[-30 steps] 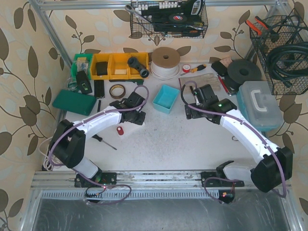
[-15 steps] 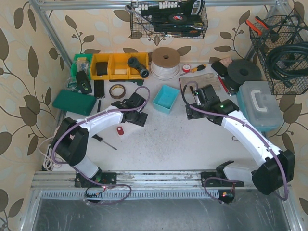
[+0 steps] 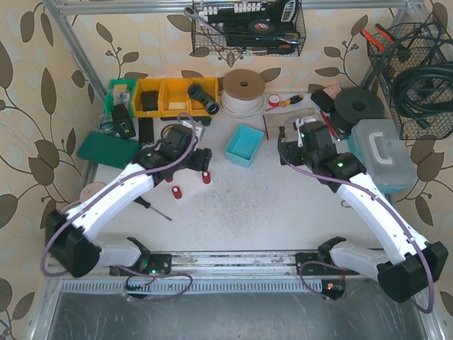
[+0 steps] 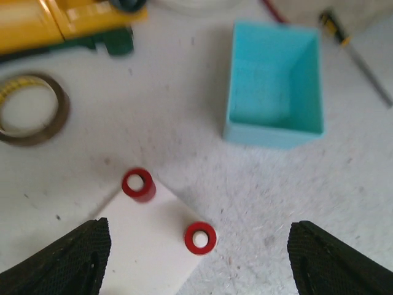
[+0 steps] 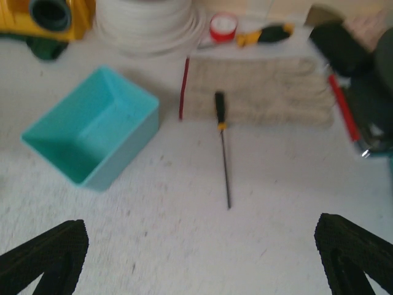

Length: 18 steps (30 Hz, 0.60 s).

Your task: Install the large spring

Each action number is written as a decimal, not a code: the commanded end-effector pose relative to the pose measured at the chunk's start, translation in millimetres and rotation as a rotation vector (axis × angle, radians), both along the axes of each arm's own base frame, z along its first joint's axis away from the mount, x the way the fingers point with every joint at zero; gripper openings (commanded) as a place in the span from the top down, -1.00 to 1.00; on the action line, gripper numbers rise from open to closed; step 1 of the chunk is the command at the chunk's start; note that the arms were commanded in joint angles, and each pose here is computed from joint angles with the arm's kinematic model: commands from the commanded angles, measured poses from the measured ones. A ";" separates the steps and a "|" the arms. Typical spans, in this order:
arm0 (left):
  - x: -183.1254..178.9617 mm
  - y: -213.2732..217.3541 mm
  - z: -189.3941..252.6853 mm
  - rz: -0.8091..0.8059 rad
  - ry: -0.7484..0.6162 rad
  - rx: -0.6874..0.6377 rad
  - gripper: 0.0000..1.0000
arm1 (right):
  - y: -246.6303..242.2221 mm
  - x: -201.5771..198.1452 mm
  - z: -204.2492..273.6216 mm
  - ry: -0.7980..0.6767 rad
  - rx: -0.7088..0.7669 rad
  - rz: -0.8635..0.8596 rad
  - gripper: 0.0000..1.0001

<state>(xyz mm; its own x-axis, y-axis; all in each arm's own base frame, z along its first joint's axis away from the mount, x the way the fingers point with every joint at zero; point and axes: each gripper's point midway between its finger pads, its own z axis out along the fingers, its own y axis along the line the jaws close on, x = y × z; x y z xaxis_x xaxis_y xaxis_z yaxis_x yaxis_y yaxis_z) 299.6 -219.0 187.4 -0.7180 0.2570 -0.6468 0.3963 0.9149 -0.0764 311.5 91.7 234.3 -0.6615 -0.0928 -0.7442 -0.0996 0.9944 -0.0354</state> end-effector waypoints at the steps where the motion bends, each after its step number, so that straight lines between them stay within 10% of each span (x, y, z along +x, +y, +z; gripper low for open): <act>1: -4.4 15.9 70.8 0.031 -0.206 -0.093 -0.63 | -18.0 22.7 64.2 -0.236 -0.028 -0.100 -1.00; 18: 12.0 119.7 47.8 0.278 -0.642 0.182 -0.70 | -37.3 46.2 35.0 -0.387 -0.143 -0.090 -0.99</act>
<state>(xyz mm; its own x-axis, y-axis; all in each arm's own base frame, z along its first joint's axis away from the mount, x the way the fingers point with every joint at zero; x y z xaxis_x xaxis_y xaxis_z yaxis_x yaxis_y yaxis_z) 289.8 -121.6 196.5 -0.3773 0.3122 -0.8719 0.2047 0.9463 0.2503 351.5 57.6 267.3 -0.4054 -0.1461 -0.9024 0.0581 0.9810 -0.1849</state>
